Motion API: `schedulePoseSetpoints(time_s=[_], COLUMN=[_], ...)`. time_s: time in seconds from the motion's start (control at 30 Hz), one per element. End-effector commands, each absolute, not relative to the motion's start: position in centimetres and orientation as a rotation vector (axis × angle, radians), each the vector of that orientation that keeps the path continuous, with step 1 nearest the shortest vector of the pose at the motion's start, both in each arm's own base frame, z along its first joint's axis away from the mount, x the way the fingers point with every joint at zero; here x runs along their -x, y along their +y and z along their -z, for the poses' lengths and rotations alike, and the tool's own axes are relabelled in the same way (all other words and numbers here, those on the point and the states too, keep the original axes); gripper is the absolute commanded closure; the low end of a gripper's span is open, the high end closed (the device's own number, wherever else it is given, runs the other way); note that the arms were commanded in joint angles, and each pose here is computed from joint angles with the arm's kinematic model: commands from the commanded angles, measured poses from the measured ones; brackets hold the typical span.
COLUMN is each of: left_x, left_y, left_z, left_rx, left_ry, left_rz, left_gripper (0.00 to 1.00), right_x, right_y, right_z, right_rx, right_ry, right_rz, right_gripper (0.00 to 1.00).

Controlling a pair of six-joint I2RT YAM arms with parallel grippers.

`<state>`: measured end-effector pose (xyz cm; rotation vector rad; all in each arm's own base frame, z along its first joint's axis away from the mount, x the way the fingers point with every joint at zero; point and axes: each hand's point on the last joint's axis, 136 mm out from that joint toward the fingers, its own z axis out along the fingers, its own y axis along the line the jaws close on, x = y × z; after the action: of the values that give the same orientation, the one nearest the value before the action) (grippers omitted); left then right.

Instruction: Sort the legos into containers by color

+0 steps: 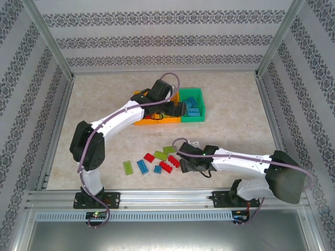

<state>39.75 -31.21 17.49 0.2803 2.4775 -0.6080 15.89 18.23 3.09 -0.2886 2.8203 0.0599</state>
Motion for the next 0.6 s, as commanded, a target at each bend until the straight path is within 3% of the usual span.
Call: schedulePoseSetpoints(time_s=[0.0,0.17,0.47,0.57], left_x=[-39.3,-37.7,-35.7,-35.2], left_y=[-30.5,-28.1,-24.1,-23.2], left_z=[-20.4,-20.5,-19.7,-19.6], left_rx=[-0.263,-0.237,-0.18,-0.167], left_ry=[2.339,2.317,2.329,2.328], left_rz=[0.622,0.566,0.434,0.417], left_gripper=[0.0,0.0,0.0,0.01], right_x=[-16.6,-17.1,-16.8,-17.4], right_y=[18.2,19.1,18.2,18.0], right_z=[-3.1,-2.3,-0.6,-1.3], right_rx=[0.338,0.399,0.369,0.344], right_ry=[2.807,2.824,2.884,2.848], right_rz=[0.008,0.029,0.073,0.08], right_gripper=[0.21,0.27,0.62,0.65])
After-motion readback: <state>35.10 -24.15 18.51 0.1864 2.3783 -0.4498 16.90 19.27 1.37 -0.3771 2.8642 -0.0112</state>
